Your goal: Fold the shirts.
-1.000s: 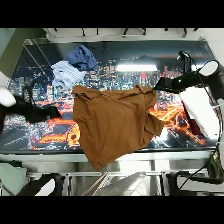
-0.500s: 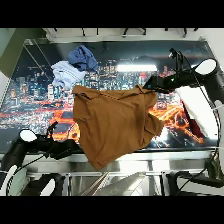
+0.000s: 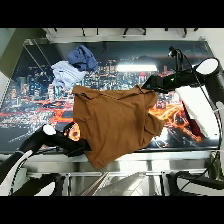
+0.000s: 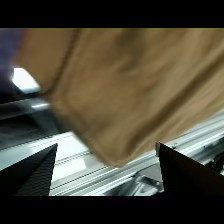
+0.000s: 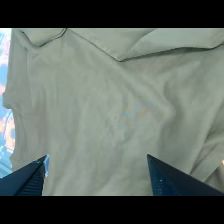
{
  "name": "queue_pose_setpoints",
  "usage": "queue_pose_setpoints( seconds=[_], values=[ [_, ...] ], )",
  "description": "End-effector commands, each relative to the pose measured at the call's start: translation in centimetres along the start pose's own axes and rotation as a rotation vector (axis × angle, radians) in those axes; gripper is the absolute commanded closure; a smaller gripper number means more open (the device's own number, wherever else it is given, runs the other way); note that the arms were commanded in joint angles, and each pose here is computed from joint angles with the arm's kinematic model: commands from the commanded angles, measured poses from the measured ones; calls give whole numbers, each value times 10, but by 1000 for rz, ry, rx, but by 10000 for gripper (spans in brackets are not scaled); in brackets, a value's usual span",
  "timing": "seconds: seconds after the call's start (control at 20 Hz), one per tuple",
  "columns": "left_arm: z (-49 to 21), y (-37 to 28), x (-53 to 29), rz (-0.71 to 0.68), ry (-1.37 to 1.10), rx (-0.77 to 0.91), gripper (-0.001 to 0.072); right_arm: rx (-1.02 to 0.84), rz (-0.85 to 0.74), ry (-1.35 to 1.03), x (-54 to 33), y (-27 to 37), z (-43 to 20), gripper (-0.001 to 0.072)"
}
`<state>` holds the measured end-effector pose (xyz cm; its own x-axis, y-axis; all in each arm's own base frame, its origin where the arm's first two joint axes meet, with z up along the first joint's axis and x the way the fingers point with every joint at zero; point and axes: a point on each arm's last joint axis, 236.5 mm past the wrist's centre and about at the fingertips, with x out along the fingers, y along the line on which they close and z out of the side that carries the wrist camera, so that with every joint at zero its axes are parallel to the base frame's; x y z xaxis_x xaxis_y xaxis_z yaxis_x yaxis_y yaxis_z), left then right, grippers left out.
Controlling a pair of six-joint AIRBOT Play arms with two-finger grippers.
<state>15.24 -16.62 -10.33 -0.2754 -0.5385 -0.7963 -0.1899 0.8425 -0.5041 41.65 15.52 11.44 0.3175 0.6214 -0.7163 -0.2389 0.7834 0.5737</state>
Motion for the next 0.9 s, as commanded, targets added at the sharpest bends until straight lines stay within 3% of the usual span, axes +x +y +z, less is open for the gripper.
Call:
queue_pose_setpoints(
  seconds=[0.0, 0.1, 0.15, 0.25, 0.3, 0.45, 0.65, 0.85],
  values=[
    [12, -10, 19, 18, 2, 32, 8, -5, 0, 2, -1, 1, -1, 13],
    [11, -26, 28, -53, -8, 18, 9, -4, 0, 5, -1, 1, -2, 13],
    [8, -32, 31, -81, -9, 13, 104, -7, -1, 8, -2, 1, -2, 13],
    [6, -36, 29, -100, -30, 41, 602, -9, -7, 15, -2, 0, -4, 13],
    [8, -38, 21, -99, -60, 83, 694, -13, -16, 25, -2, -3, -6, 13],
    [29, -38, -26, -120, -193, 76, 694, -28, -80, 139, -4, -19, -33, 13],
    [54, 14, -114, -55, -389, -20, 694, -20, -252, 272, -14, -68, -79, 14],
    [57, 53, -141, -70, -451, -103, 694, 98, -256, 375, 2, -96, -145, 14]
  ],
)
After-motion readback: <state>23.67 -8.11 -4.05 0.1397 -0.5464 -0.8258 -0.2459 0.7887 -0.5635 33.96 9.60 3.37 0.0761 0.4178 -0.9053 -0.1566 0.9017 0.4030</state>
